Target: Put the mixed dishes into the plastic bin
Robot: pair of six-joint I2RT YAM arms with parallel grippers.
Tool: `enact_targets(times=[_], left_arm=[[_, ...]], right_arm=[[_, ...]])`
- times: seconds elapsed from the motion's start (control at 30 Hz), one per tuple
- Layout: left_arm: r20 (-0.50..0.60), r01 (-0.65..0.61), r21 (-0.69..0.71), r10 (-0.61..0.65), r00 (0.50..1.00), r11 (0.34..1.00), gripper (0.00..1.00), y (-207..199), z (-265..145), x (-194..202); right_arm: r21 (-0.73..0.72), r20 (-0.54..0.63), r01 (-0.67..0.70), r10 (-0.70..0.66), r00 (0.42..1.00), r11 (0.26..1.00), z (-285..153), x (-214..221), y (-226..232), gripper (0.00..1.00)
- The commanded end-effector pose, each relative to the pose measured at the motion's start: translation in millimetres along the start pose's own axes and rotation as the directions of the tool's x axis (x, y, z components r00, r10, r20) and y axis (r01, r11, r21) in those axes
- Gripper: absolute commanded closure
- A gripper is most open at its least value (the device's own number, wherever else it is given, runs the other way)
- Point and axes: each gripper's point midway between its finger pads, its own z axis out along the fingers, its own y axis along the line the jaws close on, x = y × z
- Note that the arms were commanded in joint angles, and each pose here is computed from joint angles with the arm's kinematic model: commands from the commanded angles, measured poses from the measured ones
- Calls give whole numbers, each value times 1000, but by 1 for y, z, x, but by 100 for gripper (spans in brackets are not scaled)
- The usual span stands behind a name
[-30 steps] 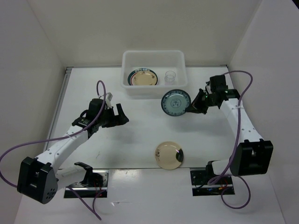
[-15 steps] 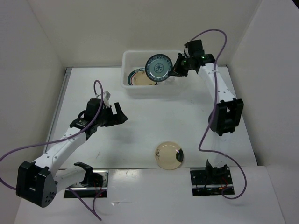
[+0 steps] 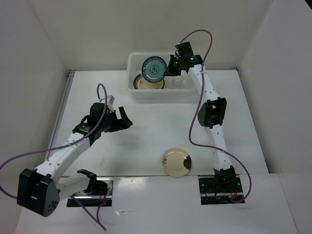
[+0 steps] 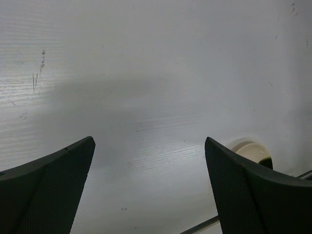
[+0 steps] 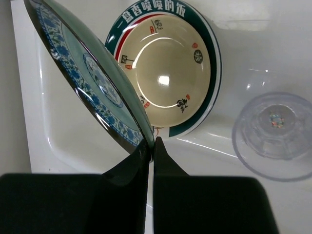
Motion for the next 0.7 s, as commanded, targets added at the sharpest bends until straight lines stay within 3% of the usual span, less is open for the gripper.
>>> enact_targets(times=[0.0, 0.23, 0.6, 0.67], left_arm=[[60, -5, 18, 4, 998, 1000, 0, -7, -4, -17], [57, -3, 6, 2, 998, 1000, 0, -4, -4, -16], [62, -11, -3, 12, 998, 1000, 0, -3, -4, -17], [62, -11, -3, 12, 998, 1000, 0, -3, -4, -17]], right_arm=[[-17, -12, 25, -25, 1000, 1000, 15, 12, 15, 100], [13, -80, 35, -34, 996, 999, 47, 45, 11, 100], [123, -16, 31, -30, 999, 992, 69, 39, -16, 100], [135, -35, 28, -24, 999, 991, 72, 45, -21, 87]])
